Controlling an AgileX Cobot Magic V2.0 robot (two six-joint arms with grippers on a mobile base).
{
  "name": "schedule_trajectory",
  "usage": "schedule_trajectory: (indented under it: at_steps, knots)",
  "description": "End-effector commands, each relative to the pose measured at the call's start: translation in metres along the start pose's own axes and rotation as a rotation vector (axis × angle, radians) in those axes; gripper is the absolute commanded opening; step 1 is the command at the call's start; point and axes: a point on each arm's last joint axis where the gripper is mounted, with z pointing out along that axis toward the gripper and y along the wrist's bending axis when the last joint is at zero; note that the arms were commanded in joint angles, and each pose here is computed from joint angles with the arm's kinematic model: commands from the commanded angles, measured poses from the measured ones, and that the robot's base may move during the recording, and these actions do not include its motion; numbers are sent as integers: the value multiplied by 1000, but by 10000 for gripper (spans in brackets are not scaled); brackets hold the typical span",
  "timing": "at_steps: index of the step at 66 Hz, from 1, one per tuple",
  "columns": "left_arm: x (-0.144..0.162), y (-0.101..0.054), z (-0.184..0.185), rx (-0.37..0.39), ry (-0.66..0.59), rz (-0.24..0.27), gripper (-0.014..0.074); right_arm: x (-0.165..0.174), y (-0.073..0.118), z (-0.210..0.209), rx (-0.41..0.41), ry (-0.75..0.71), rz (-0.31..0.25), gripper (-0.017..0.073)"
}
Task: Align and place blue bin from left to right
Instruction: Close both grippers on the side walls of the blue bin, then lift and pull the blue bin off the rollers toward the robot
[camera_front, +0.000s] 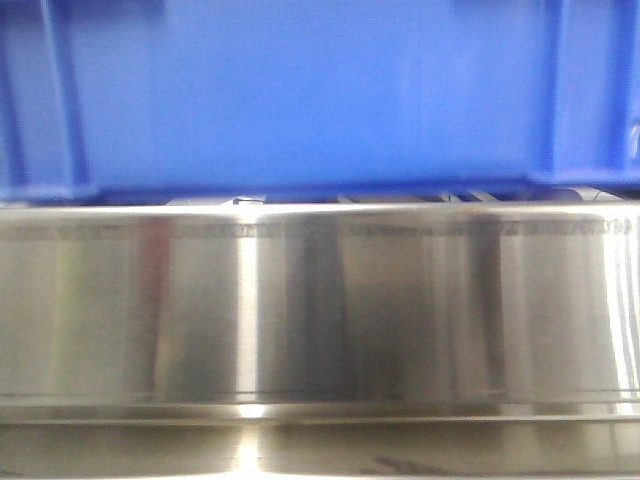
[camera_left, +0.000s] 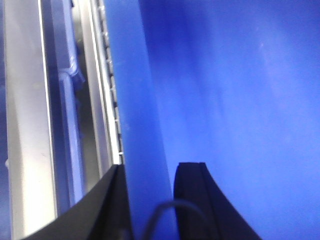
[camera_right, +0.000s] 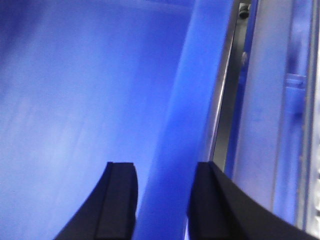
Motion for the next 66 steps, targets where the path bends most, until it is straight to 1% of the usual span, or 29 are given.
schedule_trajectory:
  at_steps: [1, 17, 18, 29, 39, 48, 66]
  knots:
    - [-2, -3, -37, 48, -127, -1, -111, -3, 1, -30, 17, -118, -3, -69]
    - [-6, -4, -89, 81, -276, 1, -111, 2, 7, -75, 5, -253, -16, -69]
    - [-6, -5, -94, 91, -287, 0, -111, 3, 7, -76, 4, -258, -17, -69]
    - [-7, -9, -125, 113, -370, 13, -111, 5, 10, -101, -4, -354, -24, -69]
    - [-5, -12, -127, 124, -358, 19, -111, 5, 11, -108, -8, -395, -26, -69]
    - [-5, -10, -126, 109, -350, 21, -111, 5, 11, -108, -8, -397, -26, -69]
    - [-5, -10, -126, 110, -350, 21, -111, 4, 11, -108, -8, -403, -26, -69]
